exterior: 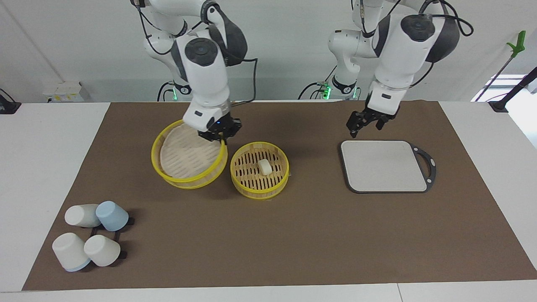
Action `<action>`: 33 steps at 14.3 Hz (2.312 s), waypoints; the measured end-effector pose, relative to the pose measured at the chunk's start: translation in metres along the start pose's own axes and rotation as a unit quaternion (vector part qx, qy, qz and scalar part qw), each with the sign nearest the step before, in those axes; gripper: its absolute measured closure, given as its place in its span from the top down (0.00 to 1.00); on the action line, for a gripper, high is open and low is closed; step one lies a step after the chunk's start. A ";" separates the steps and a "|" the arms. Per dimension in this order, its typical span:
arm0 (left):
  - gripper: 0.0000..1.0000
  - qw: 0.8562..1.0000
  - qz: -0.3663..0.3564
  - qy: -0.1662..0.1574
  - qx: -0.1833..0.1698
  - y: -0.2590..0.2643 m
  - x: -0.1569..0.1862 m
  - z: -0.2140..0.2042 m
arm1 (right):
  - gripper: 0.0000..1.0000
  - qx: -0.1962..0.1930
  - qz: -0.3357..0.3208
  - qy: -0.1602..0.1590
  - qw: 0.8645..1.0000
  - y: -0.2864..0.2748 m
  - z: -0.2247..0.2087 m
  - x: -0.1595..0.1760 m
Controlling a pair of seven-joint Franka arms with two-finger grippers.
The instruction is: Place bun in steamer
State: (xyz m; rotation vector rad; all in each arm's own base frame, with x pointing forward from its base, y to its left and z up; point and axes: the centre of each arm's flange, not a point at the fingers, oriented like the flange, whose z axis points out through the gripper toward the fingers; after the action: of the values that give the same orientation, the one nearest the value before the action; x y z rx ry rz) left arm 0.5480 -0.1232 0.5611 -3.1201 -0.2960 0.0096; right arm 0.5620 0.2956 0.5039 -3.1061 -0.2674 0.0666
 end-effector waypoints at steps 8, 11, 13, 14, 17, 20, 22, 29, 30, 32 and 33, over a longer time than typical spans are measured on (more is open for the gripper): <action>1.00 0.998 0.066 -0.017 0.001 -0.081 0.017 -0.016 | 0.09 0.017 -0.072 0.015 0.997 -0.157 0.073 -0.007; 1.00 0.997 0.067 -0.026 0.003 -0.083 0.013 -0.026 | 0.09 0.014 -0.071 0.013 0.997 -0.158 0.090 -0.006; 1.00 0.997 0.066 -0.027 0.003 -0.086 0.009 -0.035 | 0.09 0.010 -0.070 0.013 0.997 -0.154 0.099 -0.005; 1.00 0.997 0.069 -0.027 0.003 -0.087 0.006 -0.040 | 0.09 0.006 -0.071 0.014 0.997 -0.152 0.104 -0.006; 1.00 0.996 0.085 -0.035 0.003 -0.092 -0.004 -0.049 | 0.09 0.001 -0.073 0.016 0.997 -0.150 0.116 -0.009; 1.00 0.996 0.087 -0.036 0.003 -0.095 -0.005 -0.050 | 0.09 -0.001 -0.077 0.021 0.997 -0.152 0.119 -0.017; 1.00 0.996 0.087 -0.036 0.003 -0.096 -0.004 -0.050 | 0.09 -0.001 -0.076 0.023 0.997 -0.156 0.119 -0.021; 1.00 0.996 0.086 -0.034 0.001 -0.096 -0.004 -0.051 | 0.09 0.003 -0.067 0.032 0.997 -0.156 0.125 -0.023; 1.00 0.996 0.086 -0.029 -0.004 -0.095 -0.003 -0.051 | 0.09 0.004 -0.064 0.034 0.997 -0.157 0.127 -0.023; 1.00 0.996 0.086 -0.025 -0.007 -0.094 -0.002 -0.052 | 0.09 0.004 -0.063 0.035 0.997 -0.157 0.129 -0.024; 1.00 0.996 0.085 -0.024 -0.008 -0.094 -0.002 -0.052 | 0.15 0.006 -0.061 0.035 0.997 -0.158 0.129 -0.024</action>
State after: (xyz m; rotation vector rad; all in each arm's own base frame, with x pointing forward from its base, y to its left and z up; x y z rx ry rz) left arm 0.5289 -0.0311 0.6143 -3.1541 -0.0292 0.0841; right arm 0.5052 0.4499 0.3800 -3.0644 -0.4522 -0.0435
